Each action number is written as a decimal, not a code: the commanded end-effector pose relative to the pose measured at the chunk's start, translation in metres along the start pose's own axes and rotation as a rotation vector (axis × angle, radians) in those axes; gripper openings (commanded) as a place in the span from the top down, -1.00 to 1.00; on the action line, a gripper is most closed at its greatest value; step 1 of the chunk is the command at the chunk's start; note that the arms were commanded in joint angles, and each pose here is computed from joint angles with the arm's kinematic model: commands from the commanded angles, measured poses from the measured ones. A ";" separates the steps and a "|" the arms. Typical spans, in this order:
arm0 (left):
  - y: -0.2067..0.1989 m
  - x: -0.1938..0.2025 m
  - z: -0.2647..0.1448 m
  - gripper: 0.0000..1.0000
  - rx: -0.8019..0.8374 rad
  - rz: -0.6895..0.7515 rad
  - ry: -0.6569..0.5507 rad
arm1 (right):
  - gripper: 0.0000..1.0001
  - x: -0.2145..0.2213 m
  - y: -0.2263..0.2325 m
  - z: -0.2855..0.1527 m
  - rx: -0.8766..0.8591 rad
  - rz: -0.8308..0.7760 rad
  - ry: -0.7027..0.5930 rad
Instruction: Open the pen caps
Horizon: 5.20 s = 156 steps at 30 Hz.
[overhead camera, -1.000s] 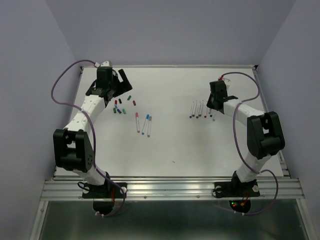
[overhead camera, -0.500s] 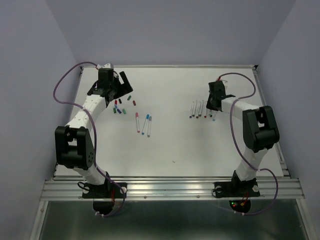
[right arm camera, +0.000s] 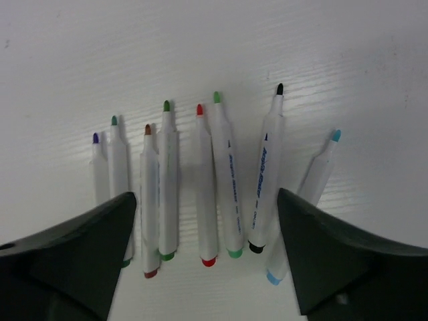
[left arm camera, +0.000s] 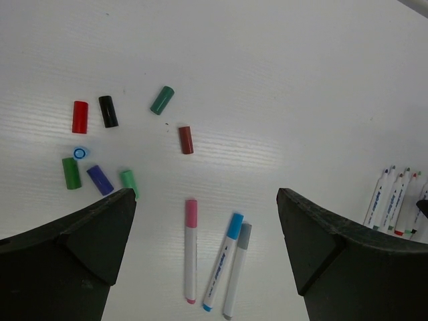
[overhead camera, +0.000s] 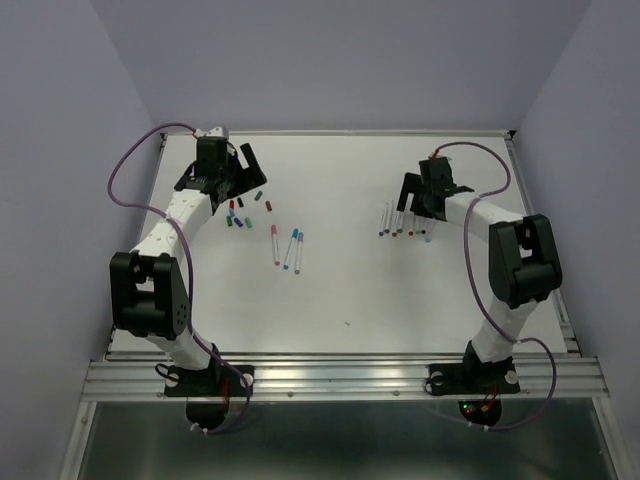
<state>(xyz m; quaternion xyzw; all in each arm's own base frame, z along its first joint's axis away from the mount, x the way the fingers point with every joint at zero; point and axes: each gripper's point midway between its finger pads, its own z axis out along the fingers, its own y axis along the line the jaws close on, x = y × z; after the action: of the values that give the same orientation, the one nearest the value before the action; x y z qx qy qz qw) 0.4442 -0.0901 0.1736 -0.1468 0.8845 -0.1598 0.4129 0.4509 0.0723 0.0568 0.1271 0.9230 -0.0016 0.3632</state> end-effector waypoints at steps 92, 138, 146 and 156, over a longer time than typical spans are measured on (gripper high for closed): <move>-0.147 0.023 -0.095 -0.98 0.789 0.162 -0.053 | 0.99 0.028 0.277 -0.256 -1.122 -0.327 -0.289; -0.158 0.014 -0.084 1.00 0.770 0.045 -0.047 | 0.58 -0.018 0.317 -0.237 -1.093 -0.274 -0.444; -0.156 0.008 -0.088 1.00 0.749 0.050 -0.073 | 0.66 -0.016 0.322 -0.234 -1.098 -0.298 -0.430; -0.156 -0.001 -0.088 1.00 0.718 0.055 -0.092 | 0.98 0.003 0.330 -0.225 -1.134 -0.378 -0.356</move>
<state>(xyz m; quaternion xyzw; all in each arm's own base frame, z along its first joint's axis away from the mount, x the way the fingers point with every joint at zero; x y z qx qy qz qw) 0.4048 -0.2077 0.2457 -0.0064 0.7834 -0.4225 0.4557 0.3744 0.4016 0.2252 -0.2233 0.7431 0.3813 0.5026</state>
